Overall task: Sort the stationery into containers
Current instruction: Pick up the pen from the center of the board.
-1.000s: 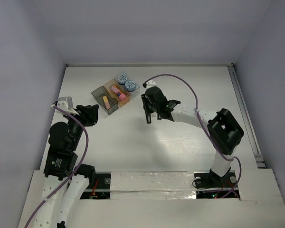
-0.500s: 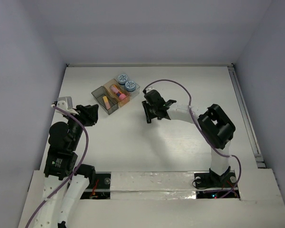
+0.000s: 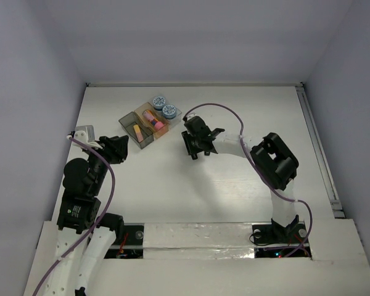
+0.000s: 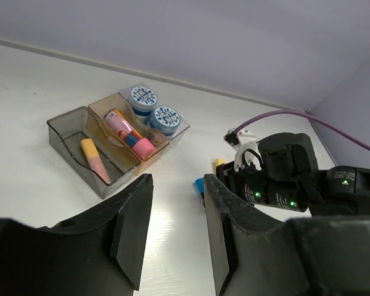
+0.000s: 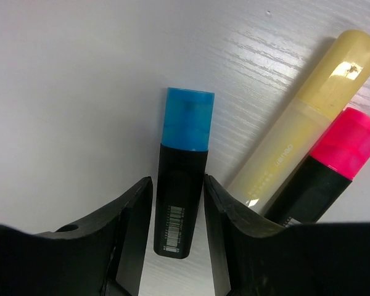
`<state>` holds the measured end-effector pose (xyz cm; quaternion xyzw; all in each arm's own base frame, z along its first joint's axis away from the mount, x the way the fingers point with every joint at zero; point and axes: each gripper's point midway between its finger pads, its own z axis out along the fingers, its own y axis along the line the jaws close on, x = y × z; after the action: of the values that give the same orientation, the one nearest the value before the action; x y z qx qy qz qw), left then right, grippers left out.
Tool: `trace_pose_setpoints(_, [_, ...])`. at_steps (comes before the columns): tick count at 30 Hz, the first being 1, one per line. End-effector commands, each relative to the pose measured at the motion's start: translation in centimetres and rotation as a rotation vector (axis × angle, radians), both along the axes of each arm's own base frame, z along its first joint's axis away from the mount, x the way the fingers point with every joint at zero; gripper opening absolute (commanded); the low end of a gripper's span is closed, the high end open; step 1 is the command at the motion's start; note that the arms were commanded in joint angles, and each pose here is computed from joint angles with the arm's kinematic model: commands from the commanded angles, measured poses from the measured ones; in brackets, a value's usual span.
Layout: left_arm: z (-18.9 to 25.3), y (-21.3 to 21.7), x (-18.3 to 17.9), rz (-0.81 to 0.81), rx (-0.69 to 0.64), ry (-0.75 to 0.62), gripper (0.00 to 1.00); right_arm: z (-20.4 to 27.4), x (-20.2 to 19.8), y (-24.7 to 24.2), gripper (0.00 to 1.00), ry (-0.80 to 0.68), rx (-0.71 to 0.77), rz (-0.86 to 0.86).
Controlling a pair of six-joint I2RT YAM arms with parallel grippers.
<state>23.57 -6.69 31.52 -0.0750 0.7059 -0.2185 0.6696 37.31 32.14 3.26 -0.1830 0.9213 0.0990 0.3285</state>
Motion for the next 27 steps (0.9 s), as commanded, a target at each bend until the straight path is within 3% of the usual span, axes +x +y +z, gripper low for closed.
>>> trace_pose_setpoints(1, [0.8,-0.2,0.5,-0.007,0.000,-0.038,0.35,0.7,0.9,0.6,0.45,-0.014,0.015,-0.006])
trace_pose_setpoints(4, [0.9,-0.3,0.4,-0.016,-0.002,-0.045,0.35,0.6,1.3,0.4,0.43,-0.024,-0.003,-0.008])
trace_pose_setpoints(8, [0.7,-0.3,0.7,-0.011,0.003,-0.034,0.35,2.2,1.2,0.6,0.25,-0.063,0.043,-0.004])
trace_pose_setpoints(10, [0.9,-0.5,0.5,-0.027,-0.001,-0.041,0.35,5.1,1.5,1.2,0.21,-0.127,0.108,0.018])
trace_pose_setpoints(17, [1.1,-0.6,0.4,-0.033,-0.003,-0.048,0.35,11.7,-1.0,7.5,0.20,-0.179,0.367,0.213])
trace_pose_setpoints(27, [0.8,-0.4,0.7,-0.020,-0.001,-0.038,0.35,17.4,2.8,19.1,0.24,-0.298,0.557,0.404])
